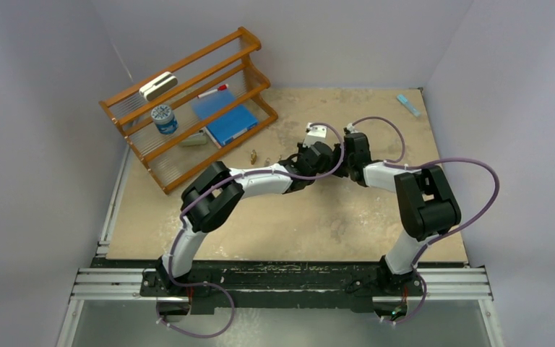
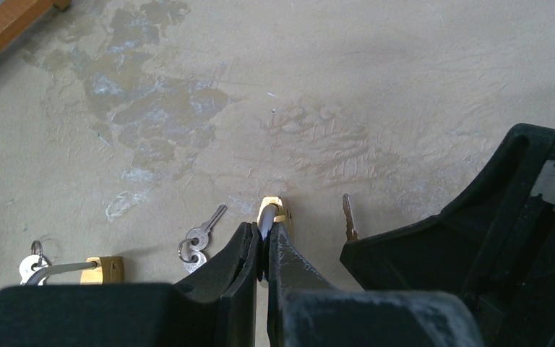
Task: Lock with the key
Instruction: Place the lock at the center of the board.
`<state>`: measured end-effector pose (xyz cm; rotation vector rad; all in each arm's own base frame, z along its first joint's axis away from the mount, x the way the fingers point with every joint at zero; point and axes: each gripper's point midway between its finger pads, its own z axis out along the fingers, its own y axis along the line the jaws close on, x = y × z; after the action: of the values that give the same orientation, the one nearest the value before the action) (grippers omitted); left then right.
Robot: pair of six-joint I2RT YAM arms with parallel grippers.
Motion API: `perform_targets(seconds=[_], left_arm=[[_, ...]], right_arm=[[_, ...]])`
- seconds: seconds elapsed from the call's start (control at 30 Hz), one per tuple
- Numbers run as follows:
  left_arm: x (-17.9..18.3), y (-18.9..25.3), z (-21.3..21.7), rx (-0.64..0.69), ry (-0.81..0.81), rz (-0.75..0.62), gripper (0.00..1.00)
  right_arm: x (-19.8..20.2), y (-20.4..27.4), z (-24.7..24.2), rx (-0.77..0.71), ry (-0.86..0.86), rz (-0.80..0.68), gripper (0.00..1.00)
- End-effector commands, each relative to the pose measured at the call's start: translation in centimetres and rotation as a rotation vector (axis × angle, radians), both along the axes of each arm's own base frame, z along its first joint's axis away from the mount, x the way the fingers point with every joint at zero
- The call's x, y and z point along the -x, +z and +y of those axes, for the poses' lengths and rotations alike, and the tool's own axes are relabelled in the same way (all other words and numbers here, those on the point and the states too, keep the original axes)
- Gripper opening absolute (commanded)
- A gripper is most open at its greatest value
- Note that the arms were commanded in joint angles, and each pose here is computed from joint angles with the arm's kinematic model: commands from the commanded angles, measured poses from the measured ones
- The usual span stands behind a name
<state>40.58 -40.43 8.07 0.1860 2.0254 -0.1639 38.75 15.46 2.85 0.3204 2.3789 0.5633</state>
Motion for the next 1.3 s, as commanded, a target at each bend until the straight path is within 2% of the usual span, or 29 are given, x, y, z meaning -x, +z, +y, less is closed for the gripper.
perform_targets(seconds=[0.0,0.1,0.33,0.63,0.8,0.9,0.97,1.13,1.27], left_arm=[[-1.1,3.3,-1.5,0.087,0.017,-0.06,0.0],[-1.2,3.1,-1.7,0.084,0.013,-0.056,0.01],[-1.1,3.2,-2.1,0.089,-0.002,-0.048,0.23],[-1.1,4.5,-2.5,0.125,-0.007,-0.058,0.4],[-1.1,7.0,-1.9,0.162,0.009,-0.097,0.53],[-1.0,8.7,-0.7,0.162,0.03,-0.136,0.56],[-0.8,9.8,0.2,0.167,0.039,-0.163,0.58],[-1.2,12.3,3.4,0.207,0.058,-0.198,0.6],[-1.6,14.0,6.8,0.257,0.065,-0.223,0.6]], right_arm=[[-1.9,2.1,0.0,-0.046,-0.024,-0.067,0.0],[-2.0,2.1,-0.3,-0.05,-0.031,-0.065,0.0],[-2.3,1.7,-0.4,-0.056,-0.03,-0.059,0.0],[-2.8,1.3,-0.6,-0.047,-0.029,-0.053,0.0],[-2.7,1.0,-0.6,-0.043,-0.018,-0.042,0.16],[-2.5,1.3,-0.5,-0.035,-0.003,-0.049,0.41],[-2.3,1.6,-1.0,-0.021,-0.016,-0.055,0.5],[-1.9,3.0,-2.6,0.032,-0.081,-0.075,0.6],[-1.3,4.1,-4.2,0.06,-0.174,-0.091,0.62]])
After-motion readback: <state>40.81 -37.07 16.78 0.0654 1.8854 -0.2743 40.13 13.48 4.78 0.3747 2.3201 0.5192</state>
